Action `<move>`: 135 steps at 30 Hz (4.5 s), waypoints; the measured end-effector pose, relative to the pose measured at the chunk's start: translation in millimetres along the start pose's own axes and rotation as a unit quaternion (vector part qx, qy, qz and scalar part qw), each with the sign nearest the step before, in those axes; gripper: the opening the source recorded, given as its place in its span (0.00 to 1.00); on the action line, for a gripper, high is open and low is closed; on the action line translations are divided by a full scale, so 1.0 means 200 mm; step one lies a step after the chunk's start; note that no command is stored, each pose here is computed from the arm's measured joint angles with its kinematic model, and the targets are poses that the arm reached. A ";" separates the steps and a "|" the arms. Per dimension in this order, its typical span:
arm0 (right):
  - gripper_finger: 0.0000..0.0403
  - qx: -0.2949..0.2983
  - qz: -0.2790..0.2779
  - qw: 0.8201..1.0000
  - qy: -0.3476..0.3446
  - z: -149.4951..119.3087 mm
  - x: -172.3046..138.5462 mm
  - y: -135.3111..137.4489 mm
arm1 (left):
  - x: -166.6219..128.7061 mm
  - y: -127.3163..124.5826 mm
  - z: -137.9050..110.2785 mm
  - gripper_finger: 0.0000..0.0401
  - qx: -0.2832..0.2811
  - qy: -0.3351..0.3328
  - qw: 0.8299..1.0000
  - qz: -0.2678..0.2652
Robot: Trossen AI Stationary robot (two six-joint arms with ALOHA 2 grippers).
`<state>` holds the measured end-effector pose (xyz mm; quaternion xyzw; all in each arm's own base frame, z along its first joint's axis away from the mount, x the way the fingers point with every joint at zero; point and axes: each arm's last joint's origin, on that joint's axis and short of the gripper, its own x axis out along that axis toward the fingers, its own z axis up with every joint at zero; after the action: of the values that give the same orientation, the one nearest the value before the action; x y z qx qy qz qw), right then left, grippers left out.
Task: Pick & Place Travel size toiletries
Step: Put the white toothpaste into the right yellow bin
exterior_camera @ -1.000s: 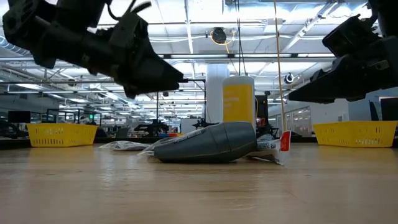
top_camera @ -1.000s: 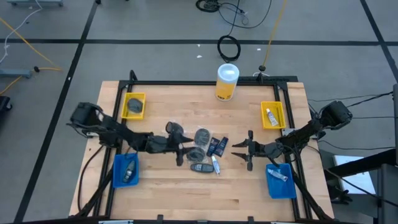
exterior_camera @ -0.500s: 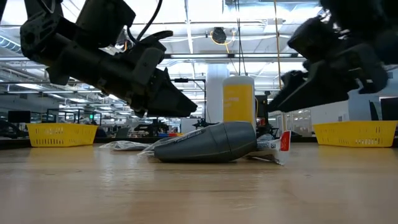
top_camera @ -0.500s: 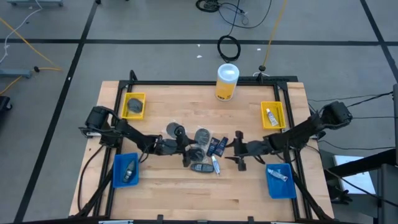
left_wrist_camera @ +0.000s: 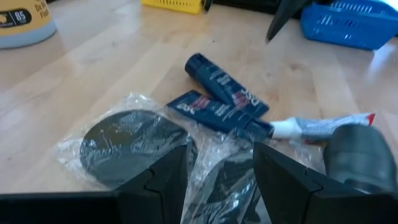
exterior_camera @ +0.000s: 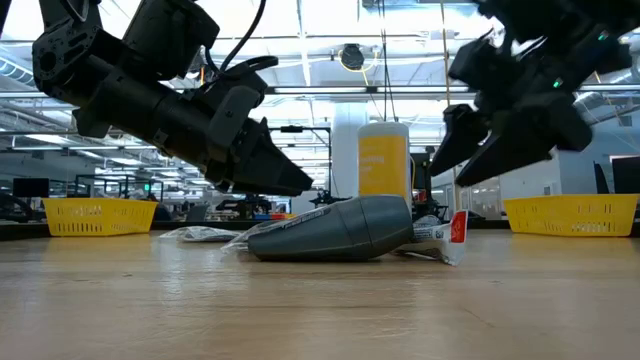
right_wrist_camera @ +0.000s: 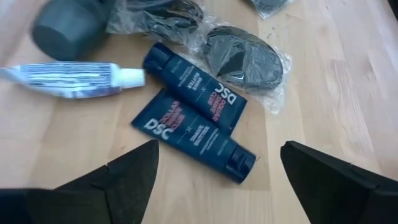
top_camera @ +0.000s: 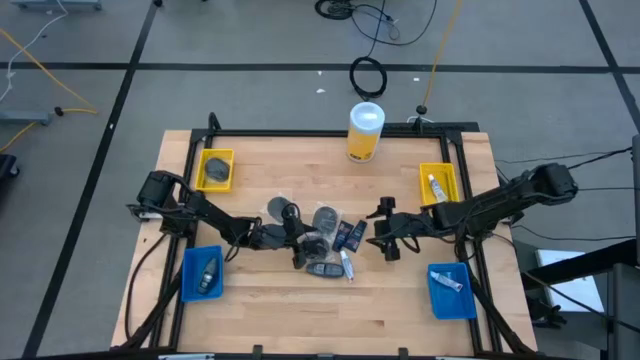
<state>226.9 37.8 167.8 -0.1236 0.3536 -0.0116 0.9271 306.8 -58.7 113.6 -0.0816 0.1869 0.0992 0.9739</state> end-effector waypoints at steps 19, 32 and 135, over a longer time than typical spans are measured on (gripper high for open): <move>0.80 0.000 0.015 0.999 -0.031 0.00 -0.08 0.03 | 0.00 0.00 0.00 0.44 -0.001 0.003 1.000 0.001; 0.79 -0.006 0.013 0.999 -0.040 -0.01 -0.09 0.03 | 0.00 0.00 0.00 0.44 -0.001 0.003 1.000 0.001; 0.05 0.411 0.158 0.747 0.499 -0.44 -0.56 0.44 | 0.00 0.13 0.08 0.44 -0.024 0.001 0.999 0.042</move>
<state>79.3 116.8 156.7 0.3505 0.7411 -0.0688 0.5685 306.5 -30.0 125.8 -0.0973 0.1891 0.1442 0.9664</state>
